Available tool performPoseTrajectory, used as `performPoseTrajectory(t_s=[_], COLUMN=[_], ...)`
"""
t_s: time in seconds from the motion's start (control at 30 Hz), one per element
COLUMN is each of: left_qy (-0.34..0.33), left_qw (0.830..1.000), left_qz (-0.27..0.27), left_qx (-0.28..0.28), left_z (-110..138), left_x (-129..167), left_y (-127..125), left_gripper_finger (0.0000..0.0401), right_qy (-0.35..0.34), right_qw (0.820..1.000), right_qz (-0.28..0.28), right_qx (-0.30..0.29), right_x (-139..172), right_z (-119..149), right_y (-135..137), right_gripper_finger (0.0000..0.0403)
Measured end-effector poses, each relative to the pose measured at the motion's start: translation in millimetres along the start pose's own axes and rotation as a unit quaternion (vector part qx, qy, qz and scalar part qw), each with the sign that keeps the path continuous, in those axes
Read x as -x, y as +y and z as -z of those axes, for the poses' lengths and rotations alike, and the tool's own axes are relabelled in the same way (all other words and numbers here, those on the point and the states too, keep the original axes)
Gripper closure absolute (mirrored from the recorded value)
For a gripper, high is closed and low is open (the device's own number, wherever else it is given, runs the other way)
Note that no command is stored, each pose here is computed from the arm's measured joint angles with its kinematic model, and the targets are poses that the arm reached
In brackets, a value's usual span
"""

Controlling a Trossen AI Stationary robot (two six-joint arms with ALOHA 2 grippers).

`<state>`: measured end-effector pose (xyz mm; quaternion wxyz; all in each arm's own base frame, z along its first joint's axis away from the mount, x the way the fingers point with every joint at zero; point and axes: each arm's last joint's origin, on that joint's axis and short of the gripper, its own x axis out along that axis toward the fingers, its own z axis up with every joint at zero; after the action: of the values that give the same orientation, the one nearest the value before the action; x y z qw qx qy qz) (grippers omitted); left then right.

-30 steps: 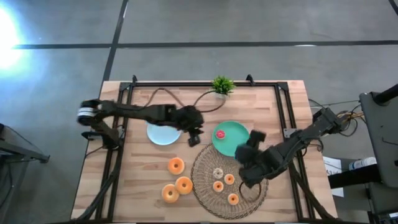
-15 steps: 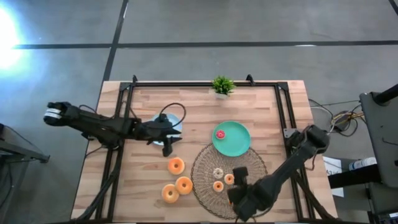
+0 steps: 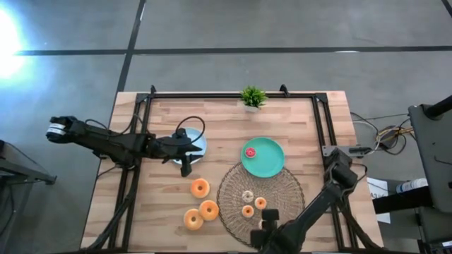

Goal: Pick & Place donuts
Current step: Put the small yellow donut on the green plate

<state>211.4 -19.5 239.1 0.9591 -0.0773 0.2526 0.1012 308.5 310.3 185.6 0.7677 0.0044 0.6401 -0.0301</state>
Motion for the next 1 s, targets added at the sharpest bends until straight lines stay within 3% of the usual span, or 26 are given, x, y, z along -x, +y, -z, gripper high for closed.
performPoseTrajectory(t_s=[0.37,0.8,1.0], left_qy=[0.0,-0.007,-0.007], left_qw=[1.0,1.0,1.0], left_qz=[0.001,0.003,0.002], left_qx=[-0.001,0.011,0.011], left_z=[0,-2,-2], left_x=[0,0,0], left_y=[0,0,0], left_gripper_finger=[0.03,0.03,0.03], right_qy=[0.005,0.008,-0.002], right_qw=[0.999,0.998,0.999], right_qz=[0.031,0.055,0.043], right_qx=[-0.034,-0.028,-0.032], right_x=[-7,-18,-21], right_z=[1,7,5], right_y=[-1,-4,-2], right_gripper_finger=[0.0272,0.0244,0.0257])
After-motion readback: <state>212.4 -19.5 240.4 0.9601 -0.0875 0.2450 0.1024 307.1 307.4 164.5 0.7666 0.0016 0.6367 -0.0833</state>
